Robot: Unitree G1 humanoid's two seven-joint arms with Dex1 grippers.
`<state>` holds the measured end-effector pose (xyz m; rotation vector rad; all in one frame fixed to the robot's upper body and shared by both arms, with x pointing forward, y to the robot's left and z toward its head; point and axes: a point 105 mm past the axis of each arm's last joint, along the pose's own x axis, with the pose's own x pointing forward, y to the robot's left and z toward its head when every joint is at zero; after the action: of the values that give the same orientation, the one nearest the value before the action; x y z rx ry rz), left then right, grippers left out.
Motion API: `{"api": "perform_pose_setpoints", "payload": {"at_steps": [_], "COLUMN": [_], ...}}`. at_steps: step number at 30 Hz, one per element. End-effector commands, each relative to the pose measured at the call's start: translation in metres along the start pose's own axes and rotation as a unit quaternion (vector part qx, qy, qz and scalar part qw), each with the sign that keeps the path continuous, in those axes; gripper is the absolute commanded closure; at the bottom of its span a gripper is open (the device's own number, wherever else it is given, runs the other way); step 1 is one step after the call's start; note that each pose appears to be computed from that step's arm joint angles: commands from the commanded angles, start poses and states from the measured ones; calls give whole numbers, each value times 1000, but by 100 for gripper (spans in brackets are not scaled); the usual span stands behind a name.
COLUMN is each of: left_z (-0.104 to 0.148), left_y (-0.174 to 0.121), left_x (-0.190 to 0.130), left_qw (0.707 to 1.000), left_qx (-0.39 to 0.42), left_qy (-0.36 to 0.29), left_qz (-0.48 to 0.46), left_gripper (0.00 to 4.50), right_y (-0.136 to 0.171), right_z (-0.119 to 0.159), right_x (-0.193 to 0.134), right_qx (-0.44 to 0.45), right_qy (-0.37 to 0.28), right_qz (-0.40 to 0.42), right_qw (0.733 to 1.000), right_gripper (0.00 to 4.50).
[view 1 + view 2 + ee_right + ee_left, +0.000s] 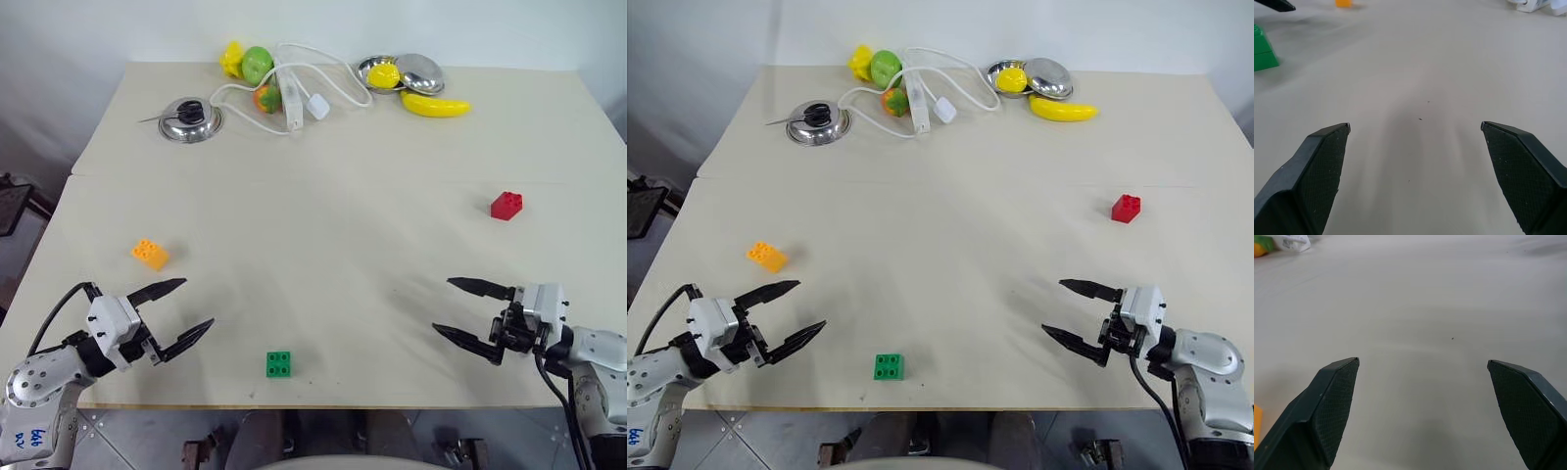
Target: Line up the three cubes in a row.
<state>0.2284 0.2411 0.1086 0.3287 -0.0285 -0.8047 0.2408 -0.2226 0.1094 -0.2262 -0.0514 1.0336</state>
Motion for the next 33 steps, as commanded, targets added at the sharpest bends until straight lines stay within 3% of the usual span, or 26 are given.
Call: {"api": "perform_pose_setpoints", "payload": {"at_steps": [1, 4, 8, 13, 17, 20, 25, 33], "left_z": [1, 14, 39, 77, 93, 94, 88, 80], "left_y": [2, 3, -1, -10, -24, -27, -33, -39], "left_x": [-2, 2, 20, 55, 79, 91, 102, 106], "left_qw": [1000, 999, 994, 985, 975, 973, 973, 974], "left_qx": [13, -21, -74, -70, -86, -87, -89, -91], "left_qy": [2, -33, -77, -137, -162, -158, -141, -127], "left_qz": [-2, -3, -37, -74, -127, -147, -162, -167], "left_gripper": [3, 3, 3, 3, 3, 3, 3, 3], "right_y": [0, -9, -28, -46, -47, -57, -84, -154], "right_z": [5, 11, 24, 26, 10, 7, 20, 30], "right_x": [1, -3, -27, -81, -97, -90, -67, -38], "right_qx": [-13, -18, 2, 21, 32, 43, 80, 154], "right_qy": [-8, -25, -70, -125, -120, -98, -48, 50], "right_qz": [-2, -49, -194, -419, -531, -559, -539, -543], "right_qw": [1000, 998, 979, 899, 838, 822, 837, 824], "right_gripper": [0, 0, 0, 0, 0, 0, 0, 0]}}
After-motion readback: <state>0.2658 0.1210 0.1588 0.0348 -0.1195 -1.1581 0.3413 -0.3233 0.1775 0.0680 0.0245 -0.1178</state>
